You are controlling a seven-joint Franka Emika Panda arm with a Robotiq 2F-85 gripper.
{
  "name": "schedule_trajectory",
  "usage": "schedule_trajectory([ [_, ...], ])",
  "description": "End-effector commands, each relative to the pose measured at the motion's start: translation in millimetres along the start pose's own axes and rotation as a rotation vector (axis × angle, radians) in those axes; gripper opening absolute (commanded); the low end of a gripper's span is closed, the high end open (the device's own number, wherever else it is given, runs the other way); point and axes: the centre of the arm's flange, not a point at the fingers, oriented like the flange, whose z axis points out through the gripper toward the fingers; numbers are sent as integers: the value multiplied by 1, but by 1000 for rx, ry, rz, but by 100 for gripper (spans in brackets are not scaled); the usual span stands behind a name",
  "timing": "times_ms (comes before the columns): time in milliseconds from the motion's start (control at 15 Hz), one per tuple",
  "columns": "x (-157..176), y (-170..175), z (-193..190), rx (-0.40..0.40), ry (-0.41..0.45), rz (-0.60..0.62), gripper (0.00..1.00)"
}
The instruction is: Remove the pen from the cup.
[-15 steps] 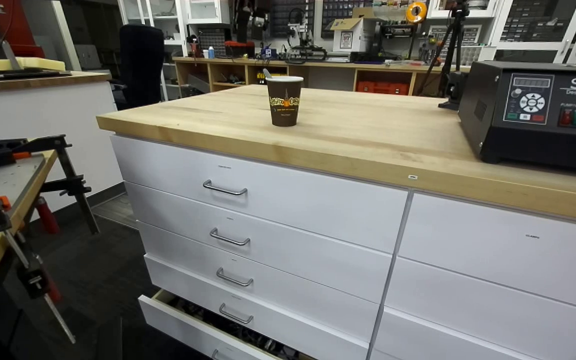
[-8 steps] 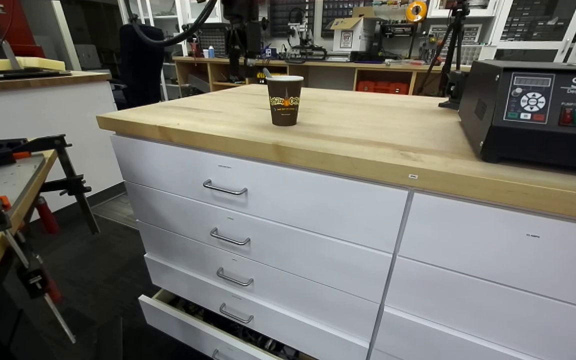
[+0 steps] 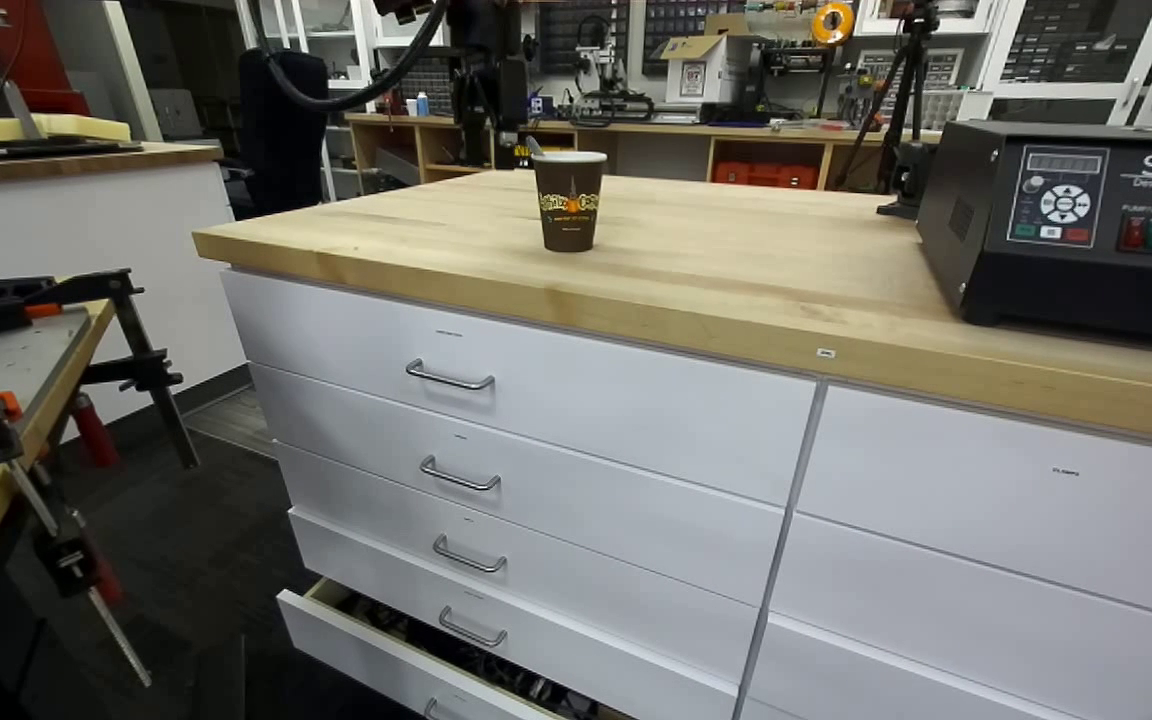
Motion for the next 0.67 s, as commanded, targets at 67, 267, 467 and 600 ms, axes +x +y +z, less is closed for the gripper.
schedule_trajectory([
  [67,20,11,-31,-43,76,-4,100],
  [267,31,17,-38,-55,113,-8,100],
  [467,42,25,-41,-57,125,-3,67],
  [600,43,26,-38,-56,127,4,53],
])
